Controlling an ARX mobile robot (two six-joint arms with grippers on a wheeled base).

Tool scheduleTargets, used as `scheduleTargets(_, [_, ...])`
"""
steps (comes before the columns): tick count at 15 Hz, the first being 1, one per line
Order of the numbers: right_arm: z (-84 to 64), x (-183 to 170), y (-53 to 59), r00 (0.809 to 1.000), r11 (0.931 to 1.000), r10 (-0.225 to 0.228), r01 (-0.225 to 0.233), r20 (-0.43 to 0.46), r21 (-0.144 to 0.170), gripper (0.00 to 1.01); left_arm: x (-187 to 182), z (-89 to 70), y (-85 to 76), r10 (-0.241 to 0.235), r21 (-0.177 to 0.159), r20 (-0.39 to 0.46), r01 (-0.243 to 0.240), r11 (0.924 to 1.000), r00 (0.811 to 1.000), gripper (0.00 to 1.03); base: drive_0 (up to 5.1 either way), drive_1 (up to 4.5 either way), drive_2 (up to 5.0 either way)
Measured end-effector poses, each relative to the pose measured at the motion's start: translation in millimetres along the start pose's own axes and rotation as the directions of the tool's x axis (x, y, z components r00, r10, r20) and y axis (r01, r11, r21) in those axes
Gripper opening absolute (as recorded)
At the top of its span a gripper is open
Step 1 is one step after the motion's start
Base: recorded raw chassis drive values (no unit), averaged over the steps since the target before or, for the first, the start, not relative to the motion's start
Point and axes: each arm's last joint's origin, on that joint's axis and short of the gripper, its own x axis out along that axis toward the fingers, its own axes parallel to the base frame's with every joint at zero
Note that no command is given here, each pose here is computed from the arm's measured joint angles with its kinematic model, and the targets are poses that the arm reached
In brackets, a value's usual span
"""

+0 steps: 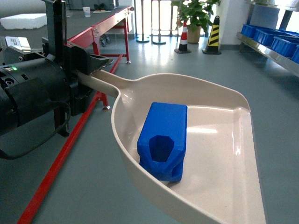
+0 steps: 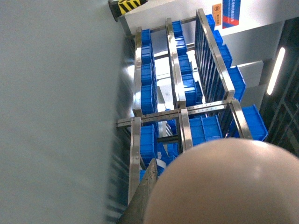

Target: Place part in tray to right shelf

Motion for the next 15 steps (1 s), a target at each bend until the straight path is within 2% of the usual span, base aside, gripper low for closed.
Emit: scheduleTargets(15, [-0.4, 0.0, 0.1, 1.0, 1.0, 0.001, -0.001, -0.003, -0.001, 0.98, 0.0, 0.1, 0.2, 0.003, 0.0, 0.0, -0.003, 1.0, 1.0, 0.13, 0.1, 4.25, -4.1])
